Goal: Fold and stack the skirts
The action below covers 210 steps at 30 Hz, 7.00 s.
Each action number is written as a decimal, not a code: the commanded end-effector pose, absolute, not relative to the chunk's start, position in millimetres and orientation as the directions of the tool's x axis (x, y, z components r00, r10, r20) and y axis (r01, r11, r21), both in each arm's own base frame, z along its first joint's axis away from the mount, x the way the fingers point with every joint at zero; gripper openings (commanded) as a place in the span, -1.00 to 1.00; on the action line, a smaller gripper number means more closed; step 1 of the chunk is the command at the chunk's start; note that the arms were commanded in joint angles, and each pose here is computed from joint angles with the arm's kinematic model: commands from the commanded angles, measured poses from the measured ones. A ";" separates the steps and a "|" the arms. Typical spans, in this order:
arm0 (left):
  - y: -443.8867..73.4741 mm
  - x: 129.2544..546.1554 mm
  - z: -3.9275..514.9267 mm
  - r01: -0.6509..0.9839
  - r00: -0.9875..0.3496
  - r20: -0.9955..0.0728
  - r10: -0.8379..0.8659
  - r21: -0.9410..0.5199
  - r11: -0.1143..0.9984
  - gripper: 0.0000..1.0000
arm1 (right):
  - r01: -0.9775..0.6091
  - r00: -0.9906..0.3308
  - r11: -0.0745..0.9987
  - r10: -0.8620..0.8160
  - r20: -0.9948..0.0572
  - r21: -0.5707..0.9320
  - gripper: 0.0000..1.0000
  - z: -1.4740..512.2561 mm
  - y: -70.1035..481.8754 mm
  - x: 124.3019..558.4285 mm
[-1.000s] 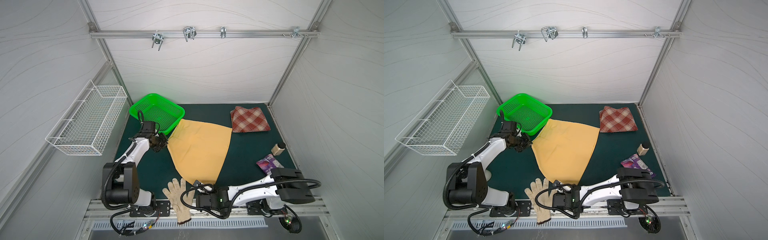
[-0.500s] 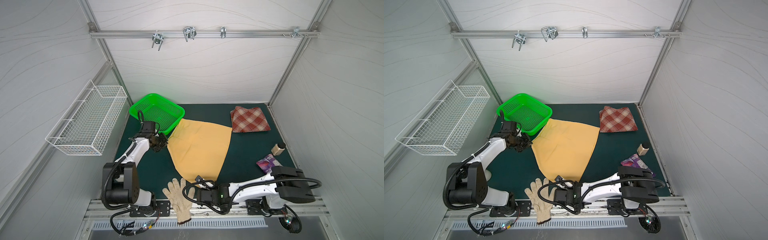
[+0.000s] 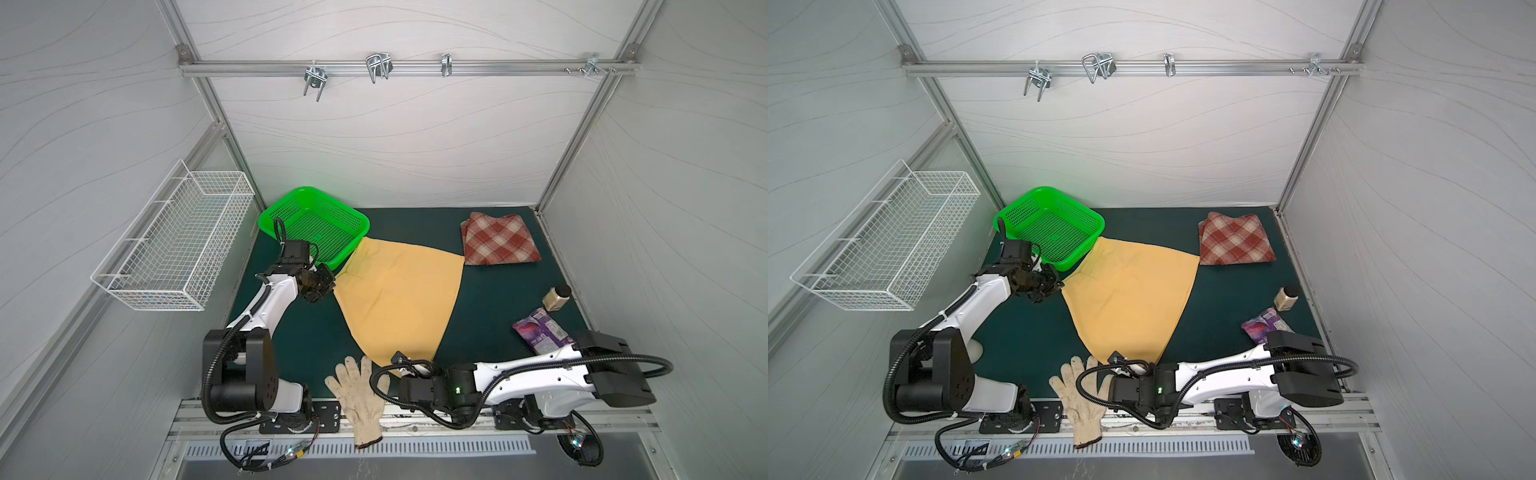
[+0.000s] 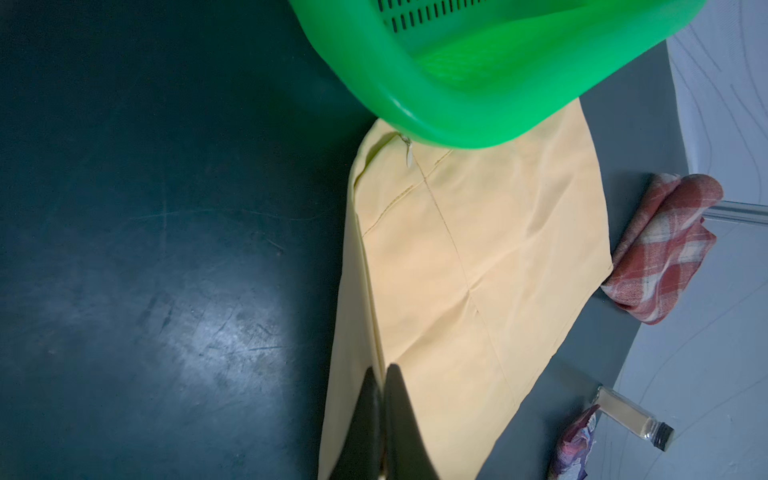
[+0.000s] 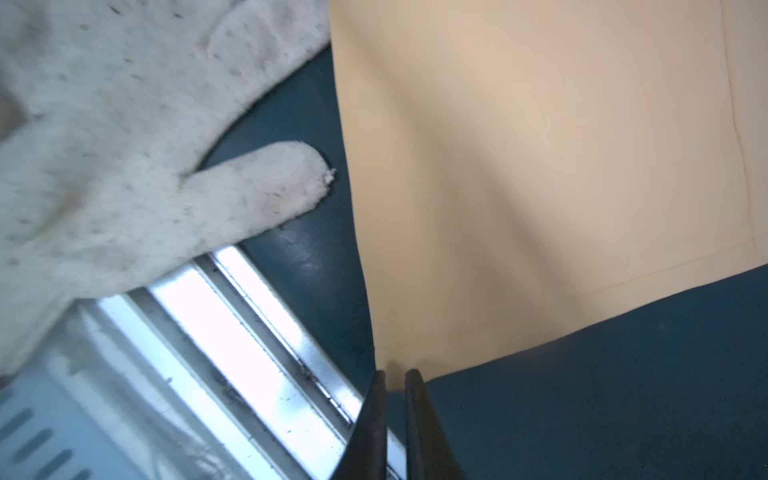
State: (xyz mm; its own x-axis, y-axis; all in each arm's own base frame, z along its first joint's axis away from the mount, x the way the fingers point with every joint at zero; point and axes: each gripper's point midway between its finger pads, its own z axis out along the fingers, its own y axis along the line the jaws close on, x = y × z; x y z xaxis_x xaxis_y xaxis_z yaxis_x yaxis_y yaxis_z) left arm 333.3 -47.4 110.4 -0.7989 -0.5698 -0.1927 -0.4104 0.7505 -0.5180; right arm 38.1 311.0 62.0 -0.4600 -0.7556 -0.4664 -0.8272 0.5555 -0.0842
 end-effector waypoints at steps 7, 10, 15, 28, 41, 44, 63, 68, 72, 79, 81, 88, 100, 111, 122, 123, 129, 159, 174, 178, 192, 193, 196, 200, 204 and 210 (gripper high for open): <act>-42.2 325.4 182.8 -0.317 -0.757 -0.343 -0.556 -0.551 0.772 -1.00 | -0.858 -0.489 0.497 -0.712 -0.504 0.130 -0.77 105.6 327.5 5.6; -39.3 322.8 193.4 -0.299 -0.741 -0.384 -0.551 -0.546 0.783 -1.00 | -0.845 -0.494 0.527 -0.698 -0.518 0.096 -0.61 111.8 320.5 13.6; -44.8 320.8 174.4 -0.301 -0.784 -0.329 -0.526 -0.539 0.786 -1.00 | -0.837 -0.462 0.548 -0.713 -0.528 -0.007 0.30 96.5 310.1 26.5; -46.3 331.5 144.1 -0.326 -0.804 -0.277 -0.525 -0.532 0.781 -1.00 | -0.842 -0.374 0.505 -0.801 -0.468 -0.191 0.26 51.3 341.3 23.8; -47.4 332.2 142.8 -0.324 -0.806 -0.274 -0.524 -0.537 0.779 -1.00 | -0.822 -0.400 0.525 -0.807 -0.434 -0.219 0.10 28.2 355.0 17.8; -47.7 332.4 141.9 -0.325 -0.806 -0.272 -0.525 -0.539 0.777 -1.00 | -0.814 -0.417 0.536 -0.808 -0.417 -0.224 -0.04 21.0 353.6 21.2; -47.6 333.2 142.2 -0.322 -0.808 -0.275 -0.521 -0.536 0.781 -1.00 | -0.794 -0.480 0.584 -0.773 -0.414 -0.170 -0.39 12.7 344.0 36.3; -47.6 332.8 141.8 -0.323 -0.807 -0.274 -0.523 -0.537 0.779 -1.00 | -0.785 -0.484 0.591 -0.771 -0.414 -0.184 -0.39 14.2 342.4 41.3; -47.2 332.3 141.3 -0.324 -0.808 -0.274 -0.522 -0.535 0.781 -1.00 | -0.776 -0.484 0.598 -0.769 -0.418 -0.200 -0.38 15.5 340.1 45.0; -48.7 332.3 139.9 -0.325 -0.809 -0.266 -0.524 -0.541 0.776 -1.00 | -0.763 -0.489 0.608 -0.764 -0.421 -0.218 -0.37 16.5 339.6 51.1; -48.2 332.4 140.3 -0.324 -0.808 -0.269 -0.524 -0.540 0.777 -1.00 | -0.765 -0.490 0.607 -0.764 -0.420 -0.213 -0.37 17.1 340.7 51.8; -48.8 332.0 140.7 -0.322 -0.809 -0.268 -0.523 -0.542 0.776 -1.00 | -0.773 -0.483 0.599 -0.770 -0.418 -0.211 -0.37 20.1 343.1 54.2; -48.3 330.8 139.0 -0.324 -0.810 -0.267 -0.522 -0.538 0.778 -1.00 | -0.757 -0.504 0.613 -0.768 -0.395 -0.226 -0.39 10.9 334.6 63.0; -47.8 332.8 140.7 -0.327 -0.808 -0.268 -0.525 -0.538 0.777 -1.00 | -0.796 -0.468 0.575 -0.781 -0.412 -0.186 -0.98 28.3 351.2 53.6; -45.7 333.9 159.7 -0.311 -0.799 -0.299 -0.522 -0.538 0.784 -1.00 | -0.855 -0.455 0.518 -0.742 -0.492 0.010 -1.00 92.0 372.0 20.1; -45.7 333.5 161.5 -0.308 -0.798 -0.302 -0.522 -0.540 0.783 -1.00 | -0.859 -0.455 0.511 -0.739 -0.497 0.026 -1.00 96.3 372.3 17.1; -44.8 331.5 176.6 -0.290 -0.788 -0.331 -0.519 -0.544 0.787 -1.00 | -0.860 -0.474 0.498 -0.705 -0.527 0.109 -1.00 118.7 371.2 9.2; -84.4 418.7 225.0 -0.290 -0.677 -0.389 -0.625 -0.639 0.713 -1.00 | -0.583 -0.805 0.658 -0.388 -0.450 0.476 -1.00 164.5 284.1 146.1; -101.5 468.0 198.0 -0.338 -0.674 -0.376 -0.636 -0.609 0.717 -1.00 | -0.362 -0.909 0.779 -0.173 -0.378 0.512 -1.00 145.8 213.3 206.8; -137.0 480.0 188.7 -0.293 -0.732 -0.376 -0.568 -0.580 0.760 -1.00 | -0.312 -0.919 0.789 -0.109 -0.380 0.529 -1.00 147.7 191.6 211.8; -200.7 512.6 163.0 -0.259 -0.785 -0.359 -0.505 -0.550 0.794 -1.00 | -0.204 -0.936 0.803 0.007 -0.351 0.560 -1.00 135.2 164.4 249.3; -199.9 515.3 162.2 -0.263 -0.783 -0.363 -0.505 -0.543 0.797 -1.00 | -0.198 -0.937 0.807 0.011 -0.349 0.557 -1.00 133.1 163.4 254.1; -193.3 519.2 149.9 -0.286 -0.784 -0.363 -0.504 -0.510 0.811 -1.00 | -0.176 -0.938 0.818 0.030 -0.346 0.547 -1.00 129.0 160.2 270.6; -190.5 531.2 146.4 -0.297 -0.777 -0.354 -0.521 -0.523 0.799 -1.00 | -0.147 -0.945 0.826 0.046 -0.324 0.544 -1.00 121.8 155.2 289.5; -191.2 538.6 138.1 -0.302 -0.783 -0.348 -0.515 -0.511 0.805 -1.00 | -0.116 -0.948 0.830 0.071 -0.309 0.546 -1.00 114.7 148.0 306.0; -189.9 550.5 127.3 -0.322 -0.779 -0.337 -0.528 -0.508 0.799 -1.00 | -0.069 -0.955 0.829 0.106 -0.278 0.555 -1.00 100.8 138.3 328.2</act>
